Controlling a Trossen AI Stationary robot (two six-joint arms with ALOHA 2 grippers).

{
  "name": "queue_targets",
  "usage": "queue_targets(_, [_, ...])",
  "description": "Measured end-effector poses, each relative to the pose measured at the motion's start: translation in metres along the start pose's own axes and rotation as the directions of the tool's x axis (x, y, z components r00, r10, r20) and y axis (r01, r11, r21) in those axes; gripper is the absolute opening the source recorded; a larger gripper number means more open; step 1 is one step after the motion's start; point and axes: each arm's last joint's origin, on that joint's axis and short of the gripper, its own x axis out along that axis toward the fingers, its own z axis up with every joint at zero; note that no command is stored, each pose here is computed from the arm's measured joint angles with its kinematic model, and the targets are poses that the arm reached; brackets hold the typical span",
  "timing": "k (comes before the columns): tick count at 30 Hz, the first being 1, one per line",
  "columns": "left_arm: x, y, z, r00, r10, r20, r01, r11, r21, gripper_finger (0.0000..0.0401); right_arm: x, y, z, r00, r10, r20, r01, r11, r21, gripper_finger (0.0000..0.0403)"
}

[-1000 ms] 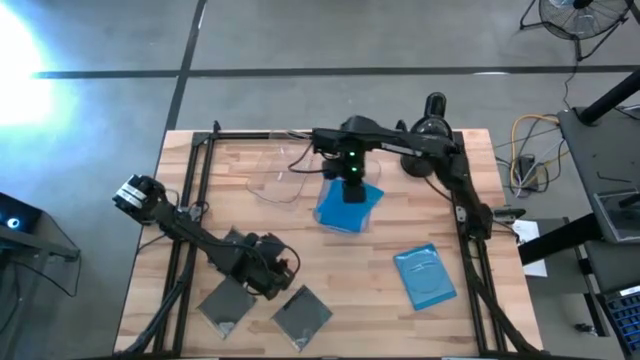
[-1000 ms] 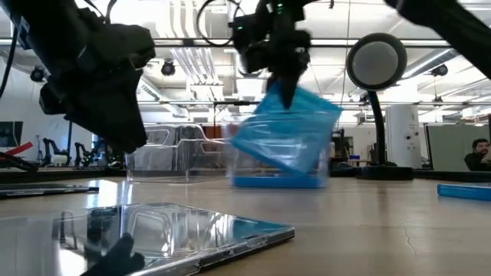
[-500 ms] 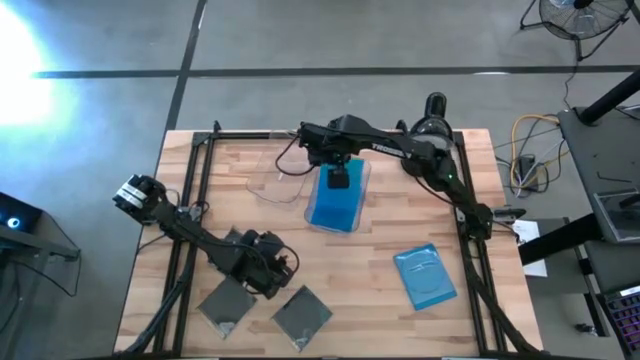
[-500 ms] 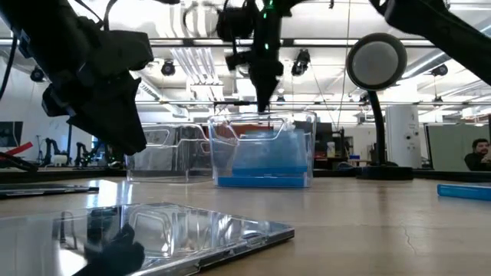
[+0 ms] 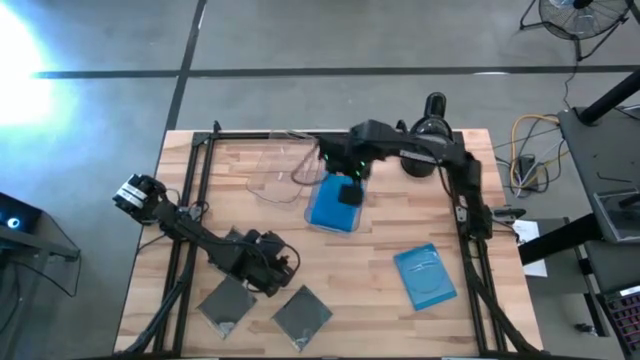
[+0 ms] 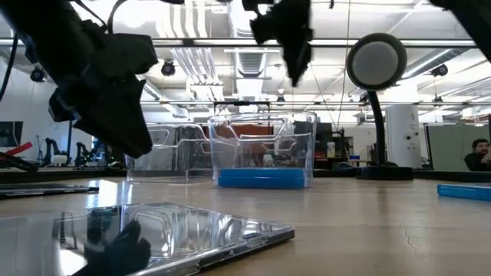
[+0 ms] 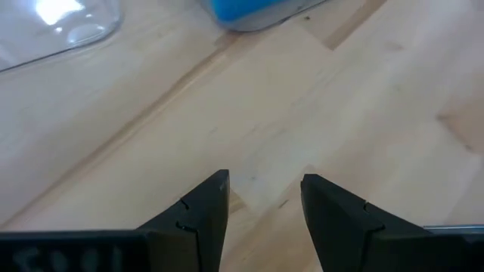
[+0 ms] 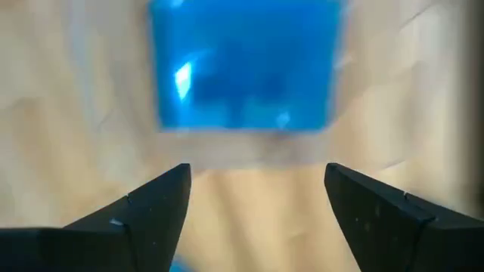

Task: Pick & place jewel cases by type
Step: Put the blue CD case into the right transparent bin

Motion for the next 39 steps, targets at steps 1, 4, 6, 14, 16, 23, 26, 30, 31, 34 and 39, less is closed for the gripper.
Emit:
queue_targets(1, [0.001, 0.000, 0.001, 1.000, -0.008, 0.004, 0.008, 1.000, 0.004, 0.0147, 0.005, 0.008, -0.009, 0.999, 0.025, -0.031, -0.025, 1.000, 0.008, 0.0295])
queue_targets(4, [0.004, -0.001, 0.002, 0.999, -0.034, 0.018, 0.034, 0.999, 0.003, 0.0147, 0.009, 0.028, -0.048, 0.997, 0.046, -0.066, -0.045, 0.999, 0.027, 0.0290])
queue_targets(6, [0.006, -0.001, 0.003, 0.999, -0.045, 0.024, 0.045, 0.999, -0.002, 0.0147, 0.010, 0.039, -0.080, 0.997, 0.064, -0.052, -0.061, 0.996, 0.067, 0.0288])
queue_targets(14, [0.008, -0.002, 0.005, 0.997, -0.070, 0.013, 0.070, 0.997, 0.010, 0.0147, 0.036, 0.066, -0.184, 0.979, 0.165, 0.122, -0.203, 0.869, 0.451, 0.0286])
queue_targets(16, [0.008, -0.003, 0.006, 0.996, -0.091, -0.002, 0.091, 0.995, 0.029, 0.0147, 0.052, 0.073, -0.202, 0.977, 0.180, 0.112, -0.212, 0.828, 0.518, 0.0286])
queue_targets(23, [0.009, -0.009, 0.009, 0.987, -0.161, -0.024, 0.162, 0.986, 0.043, 0.0147, 0.102, 0.091, -0.251, 0.984, 0.175, 0.005, -0.143, 0.787, 0.600, 0.0285])
queue_targets(26, [0.009, -0.009, 0.009, 0.986, -0.164, -0.025, 0.164, 0.986, 0.038, 0.0147, 0.116, 0.098, -0.258, 0.986, 0.167, 0.019, -0.145, 0.788, 0.599, 0.0285])
queue_targets(30, [0.009, -0.009, 0.009, 0.986, -0.166, -0.026, 0.167, 0.985, 0.037, 0.0147, 0.137, 0.105, -0.266, 0.988, 0.153, -0.005, -0.120, 0.796, 0.594, 0.0285])
queue_targets(31, [0.009, -0.009, 0.009, 0.985, -0.168, -0.030, 0.169, 0.985, 0.037, 0.0147, 0.142, 0.106, -0.266, 0.988, 0.155, -0.004, -0.122, 0.795, 0.594, 0.0285])
queue_targets(34, [0.009, -0.009, 0.009, 0.984, -0.173, -0.041, 0.175, 0.984, 0.036, 0.0147, 0.158, 0.111, -0.264, 0.988, 0.154, -0.002, -0.121, 0.788, 0.603, 0.0285])
queue_targets(39, [0.009, -0.009, 0.009, 0.984, -0.171, -0.042, 0.173, 0.984, 0.033, 0.0147, 0.172, 0.128, -0.238, 0.952, 0.268, 0.149, -0.302, 0.733, 0.609, 0.0285])
